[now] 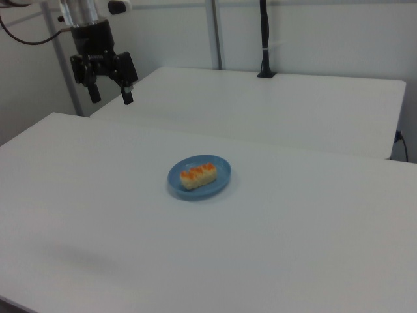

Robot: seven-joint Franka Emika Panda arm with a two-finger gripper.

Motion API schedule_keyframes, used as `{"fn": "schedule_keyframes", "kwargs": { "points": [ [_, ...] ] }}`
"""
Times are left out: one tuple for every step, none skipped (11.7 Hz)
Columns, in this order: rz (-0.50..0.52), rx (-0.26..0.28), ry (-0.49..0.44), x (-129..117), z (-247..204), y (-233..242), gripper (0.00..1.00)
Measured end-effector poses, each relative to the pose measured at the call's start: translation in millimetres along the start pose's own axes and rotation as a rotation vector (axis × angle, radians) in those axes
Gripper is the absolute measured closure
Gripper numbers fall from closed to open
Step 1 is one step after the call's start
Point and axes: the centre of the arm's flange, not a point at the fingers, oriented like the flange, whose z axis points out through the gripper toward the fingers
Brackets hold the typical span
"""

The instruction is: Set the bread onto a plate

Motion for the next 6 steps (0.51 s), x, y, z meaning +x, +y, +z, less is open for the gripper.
{"fn": "schedule_keyframes", "kwargs": {
  "points": [
    [-0.017, 0.0, -0.013, -4, 6, 2, 0.0],
    [-0.017, 0.0, -0.013, -3, 16, 3, 0.0],
    [-0.015, -0.001, -0.002, 0, 23, 5, 0.0],
    [-0.013, 0.004, 0.005, 1, 25, 6, 0.0],
    [-0.01, 0.017, 0.018, 2, 25, 9, 0.0],
    [-0.003, 0.044, 0.04, 4, 24, 15, 0.0]
  ]
}}
